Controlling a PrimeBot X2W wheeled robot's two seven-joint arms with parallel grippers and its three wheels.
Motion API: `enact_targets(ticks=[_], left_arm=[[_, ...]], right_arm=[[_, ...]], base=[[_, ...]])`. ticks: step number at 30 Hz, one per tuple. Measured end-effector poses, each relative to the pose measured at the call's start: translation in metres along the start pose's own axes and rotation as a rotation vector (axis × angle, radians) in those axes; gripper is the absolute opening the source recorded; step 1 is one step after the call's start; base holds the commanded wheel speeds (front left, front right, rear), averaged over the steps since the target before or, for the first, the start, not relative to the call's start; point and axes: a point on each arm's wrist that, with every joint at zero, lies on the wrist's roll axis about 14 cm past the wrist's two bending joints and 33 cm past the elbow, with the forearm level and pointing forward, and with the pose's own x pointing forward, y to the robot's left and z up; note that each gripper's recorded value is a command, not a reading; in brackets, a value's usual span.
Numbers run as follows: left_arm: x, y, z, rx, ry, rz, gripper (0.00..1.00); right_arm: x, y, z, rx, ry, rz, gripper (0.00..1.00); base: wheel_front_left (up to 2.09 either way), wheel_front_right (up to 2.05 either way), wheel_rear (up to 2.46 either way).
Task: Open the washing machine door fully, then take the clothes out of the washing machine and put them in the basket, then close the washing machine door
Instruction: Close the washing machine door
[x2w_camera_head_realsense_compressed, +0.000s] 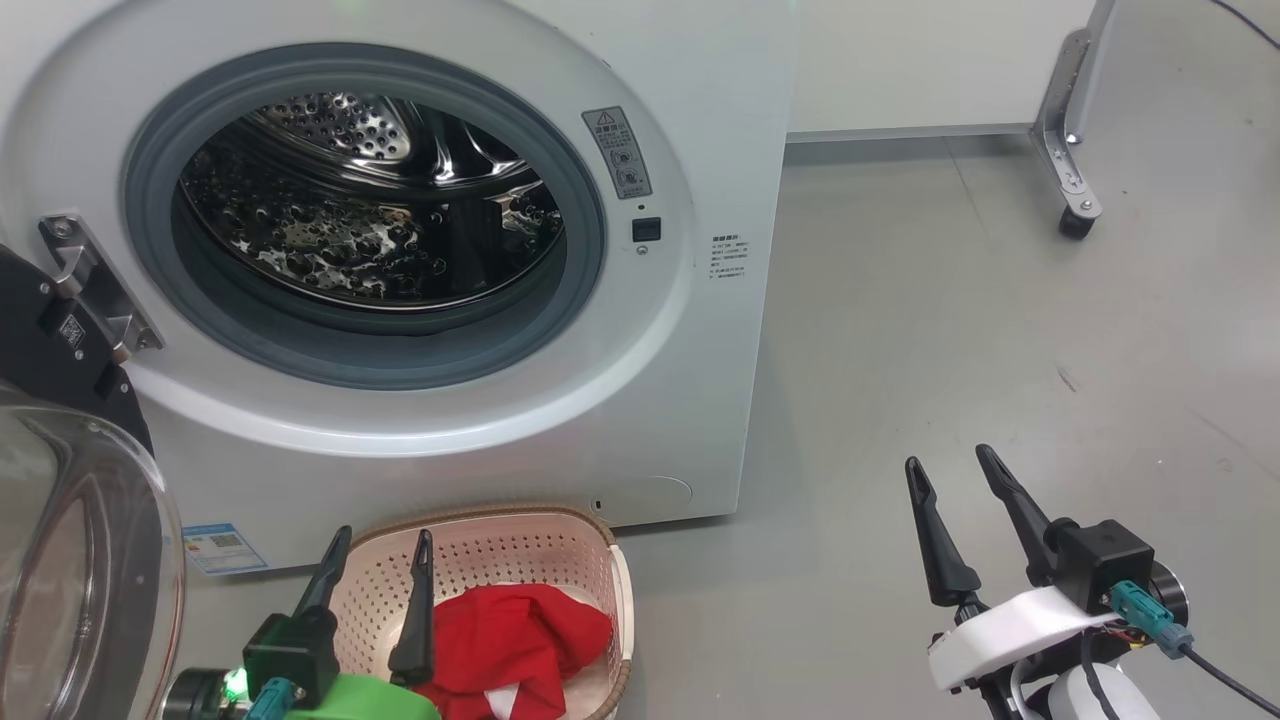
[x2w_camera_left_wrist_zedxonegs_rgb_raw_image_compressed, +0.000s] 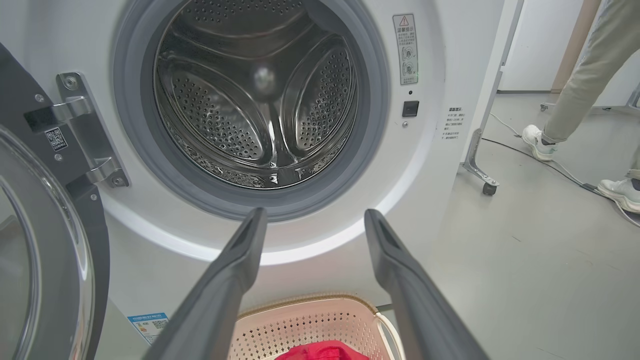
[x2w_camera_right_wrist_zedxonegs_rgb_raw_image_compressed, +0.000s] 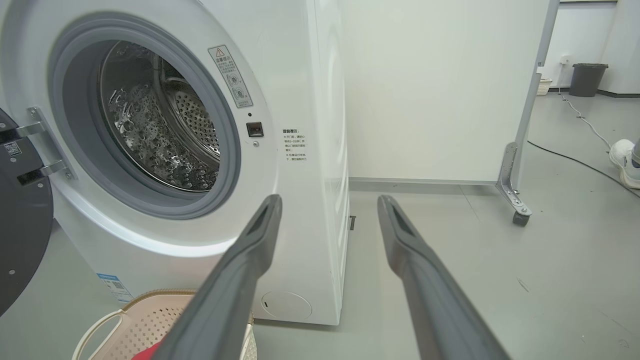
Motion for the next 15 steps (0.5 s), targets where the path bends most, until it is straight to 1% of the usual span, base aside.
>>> enact_targets(ticks=[9,15], left_arm=[[-0.0016,-0.0001,0.0053,0.002,-0.005,-0.002,1.0],[-0.0035,0.0002,0.0049,0.023,0.006,-0.001,1.0]], right_arm=[[0.0003,0.0003,0.0008,0.001,-0.003,0.001,1.0],[0.0005,0.0004,0.0014,0.0,-0.005,0.002,1.0]], base=[[-0.01,0.01,0.0],[-0.23,0.23,0.0]])
